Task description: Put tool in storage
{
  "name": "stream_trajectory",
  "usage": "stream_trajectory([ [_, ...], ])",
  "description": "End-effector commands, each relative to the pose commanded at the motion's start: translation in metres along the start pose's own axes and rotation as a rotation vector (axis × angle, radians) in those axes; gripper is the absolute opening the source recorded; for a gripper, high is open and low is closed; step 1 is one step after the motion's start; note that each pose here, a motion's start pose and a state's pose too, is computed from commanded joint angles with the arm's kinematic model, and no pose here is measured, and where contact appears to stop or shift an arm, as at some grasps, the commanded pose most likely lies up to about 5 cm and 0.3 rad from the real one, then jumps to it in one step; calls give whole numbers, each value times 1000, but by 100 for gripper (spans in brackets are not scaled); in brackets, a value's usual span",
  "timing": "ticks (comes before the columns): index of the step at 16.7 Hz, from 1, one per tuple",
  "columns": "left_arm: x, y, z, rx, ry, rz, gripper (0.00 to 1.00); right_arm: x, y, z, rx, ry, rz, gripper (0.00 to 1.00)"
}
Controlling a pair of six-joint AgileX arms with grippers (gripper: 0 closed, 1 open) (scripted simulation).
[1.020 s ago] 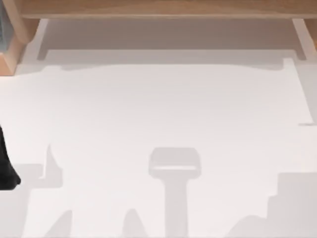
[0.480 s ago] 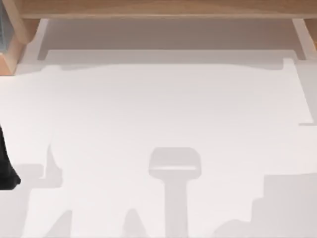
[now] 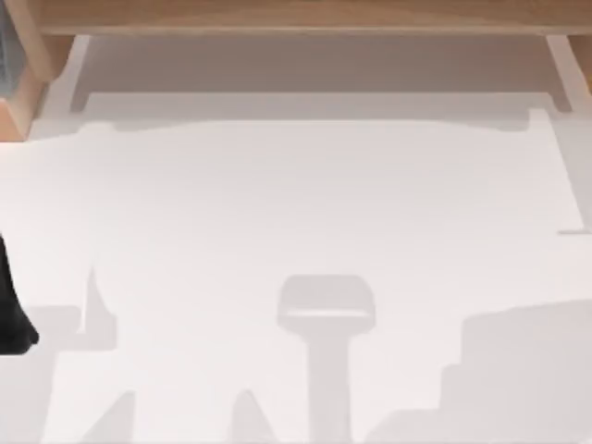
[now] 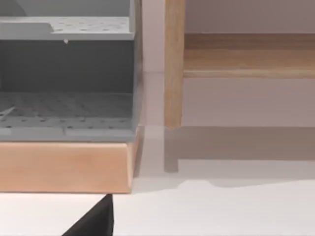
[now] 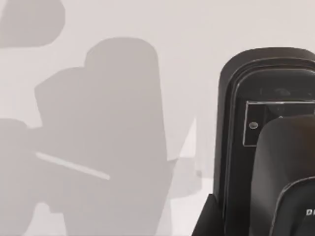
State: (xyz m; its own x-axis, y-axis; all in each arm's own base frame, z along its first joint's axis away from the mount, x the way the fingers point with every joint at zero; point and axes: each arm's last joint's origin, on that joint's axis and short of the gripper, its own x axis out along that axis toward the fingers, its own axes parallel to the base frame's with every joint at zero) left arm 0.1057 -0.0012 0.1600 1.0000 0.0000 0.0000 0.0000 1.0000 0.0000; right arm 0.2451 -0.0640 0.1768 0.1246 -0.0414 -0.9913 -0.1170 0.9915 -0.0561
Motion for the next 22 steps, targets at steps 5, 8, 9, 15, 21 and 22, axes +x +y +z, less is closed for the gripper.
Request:
stream_trajectory([
  [5, 0, 0, 0, 0, 0, 0, 100, -82, -37, 49, 47, -242, -128, 0],
  [8, 0, 0, 0, 0, 0, 0, 100, -129, -63, 87, 64, -331, -180, 0],
  [9, 0, 0, 0, 0, 0, 0, 100, -137, -73, 101, 72, -342, -189, 0],
  [15, 0, 0, 0, 0, 0, 0, 100, -72, -131, 186, 117, -183, -110, 0],
  [21, 0, 0, 0, 0, 0, 0, 100, 32, -139, 210, 135, 75, 29, 0],
  [22, 0, 0, 0, 0, 0, 0, 100, 41, -139, 209, 140, 101, 39, 0],
])
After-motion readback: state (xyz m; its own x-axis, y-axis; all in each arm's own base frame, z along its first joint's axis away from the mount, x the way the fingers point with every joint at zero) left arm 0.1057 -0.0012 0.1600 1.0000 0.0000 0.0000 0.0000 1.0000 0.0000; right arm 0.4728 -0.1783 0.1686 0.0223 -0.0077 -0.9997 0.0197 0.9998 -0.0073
